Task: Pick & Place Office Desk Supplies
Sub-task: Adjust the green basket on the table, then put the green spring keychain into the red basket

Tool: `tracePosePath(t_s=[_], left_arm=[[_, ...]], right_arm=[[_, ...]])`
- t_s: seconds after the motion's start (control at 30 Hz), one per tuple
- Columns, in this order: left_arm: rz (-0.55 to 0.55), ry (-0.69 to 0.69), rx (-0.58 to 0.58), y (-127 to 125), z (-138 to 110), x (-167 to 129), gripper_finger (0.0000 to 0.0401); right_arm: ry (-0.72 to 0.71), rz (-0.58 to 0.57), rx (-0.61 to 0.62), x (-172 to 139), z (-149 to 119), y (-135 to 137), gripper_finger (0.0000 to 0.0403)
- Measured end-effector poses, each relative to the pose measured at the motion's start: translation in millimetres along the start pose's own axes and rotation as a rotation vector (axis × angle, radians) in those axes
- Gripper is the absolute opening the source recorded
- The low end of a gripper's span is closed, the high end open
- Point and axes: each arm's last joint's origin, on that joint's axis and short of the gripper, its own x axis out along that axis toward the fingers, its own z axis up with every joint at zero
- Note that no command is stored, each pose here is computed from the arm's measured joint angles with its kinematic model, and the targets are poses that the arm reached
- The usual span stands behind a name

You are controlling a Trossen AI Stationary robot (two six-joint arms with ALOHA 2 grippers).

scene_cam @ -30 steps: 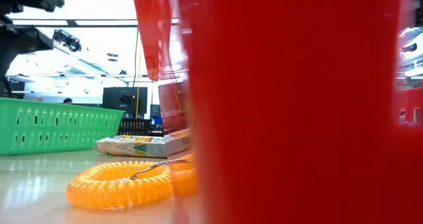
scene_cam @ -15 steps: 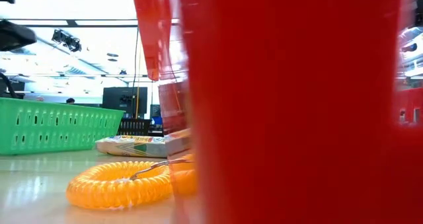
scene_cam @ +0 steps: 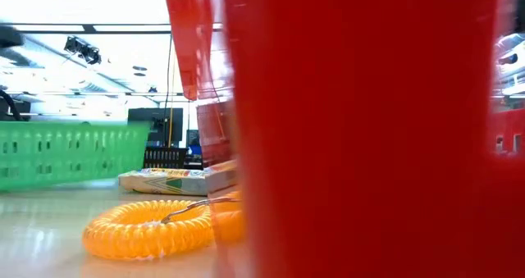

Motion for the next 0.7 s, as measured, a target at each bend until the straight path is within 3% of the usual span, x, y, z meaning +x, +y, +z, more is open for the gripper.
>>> tracePosePath(t_s=[0.1, 0.3, 0.7], left_arm=[[0.049, -0.018, -0.002, 2.6, 3.3, -9.9, 0.0210], [0.007, -0.091, 0.023, -10.0, 1.8, -14.2, 0.0199], [-0.029, -0.050, 0.081, -38.1, 5.8, 13.7, 0.0189]], right_arm=[[-0.002, -0.001, 0.014, -0.1, 0.2, 0.0, 0.0176], [-0.001, 0.000, 0.025, 0.0, 0.1, 0.0, 0.0176], [-0.001, 0.000, 0.024, 0.0, 0.1, 0.0, 0.0176]])
